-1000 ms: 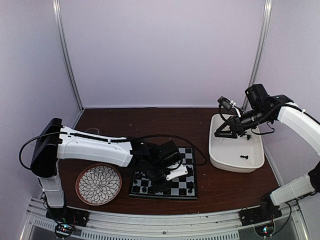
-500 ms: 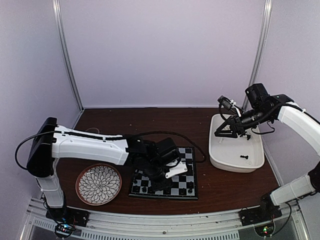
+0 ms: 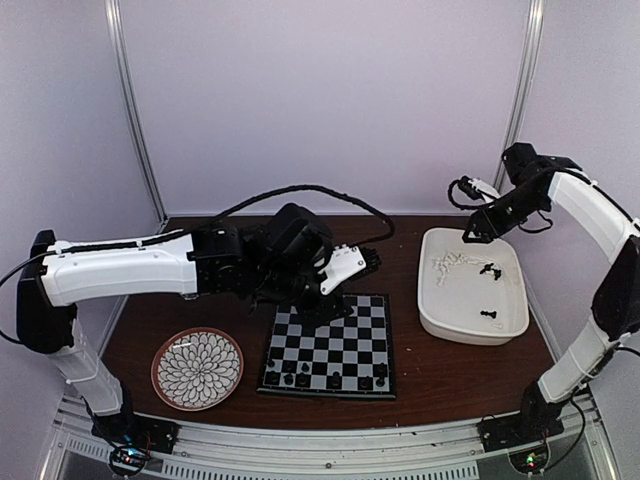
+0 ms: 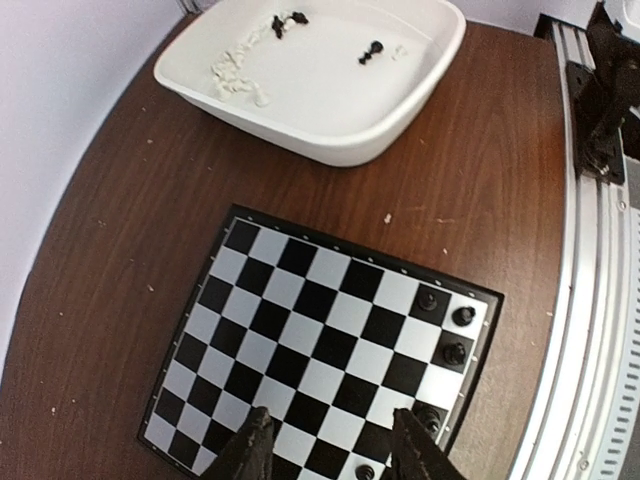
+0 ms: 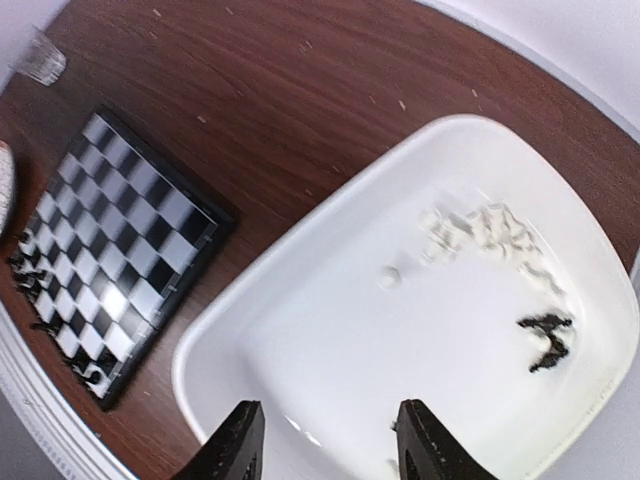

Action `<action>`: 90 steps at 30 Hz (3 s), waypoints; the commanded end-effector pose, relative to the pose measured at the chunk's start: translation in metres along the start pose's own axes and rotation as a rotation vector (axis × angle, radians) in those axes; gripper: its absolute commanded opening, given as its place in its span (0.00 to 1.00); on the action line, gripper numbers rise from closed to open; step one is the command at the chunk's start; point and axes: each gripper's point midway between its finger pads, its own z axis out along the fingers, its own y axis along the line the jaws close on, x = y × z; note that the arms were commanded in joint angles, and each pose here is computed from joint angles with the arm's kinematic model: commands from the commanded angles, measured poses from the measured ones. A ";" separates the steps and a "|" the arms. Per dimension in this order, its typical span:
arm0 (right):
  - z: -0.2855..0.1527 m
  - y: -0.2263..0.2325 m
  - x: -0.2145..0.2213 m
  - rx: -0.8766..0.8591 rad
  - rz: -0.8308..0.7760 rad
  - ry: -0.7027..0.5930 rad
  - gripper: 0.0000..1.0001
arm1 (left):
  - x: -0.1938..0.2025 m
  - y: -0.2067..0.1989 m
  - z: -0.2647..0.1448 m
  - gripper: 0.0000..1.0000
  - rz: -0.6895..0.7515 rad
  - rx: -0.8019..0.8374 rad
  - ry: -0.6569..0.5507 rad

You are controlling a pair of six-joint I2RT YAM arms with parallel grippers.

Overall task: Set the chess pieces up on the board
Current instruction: Place the queen at d8, then pick up the king from the storage box, then pass from the right arm to the left

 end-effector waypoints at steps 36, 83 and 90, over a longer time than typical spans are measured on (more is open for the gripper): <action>0.086 -0.092 0.196 0.074 -0.130 0.929 0.39 | -0.014 -0.001 0.019 0.41 -0.112 0.114 -0.085; -0.015 0.061 0.035 -0.397 -0.025 0.265 0.10 | -0.091 0.016 0.015 0.41 -0.238 0.245 -0.263; -0.024 0.137 0.011 -0.515 -0.171 0.239 0.11 | -0.113 0.016 0.012 0.41 -0.350 0.361 -0.347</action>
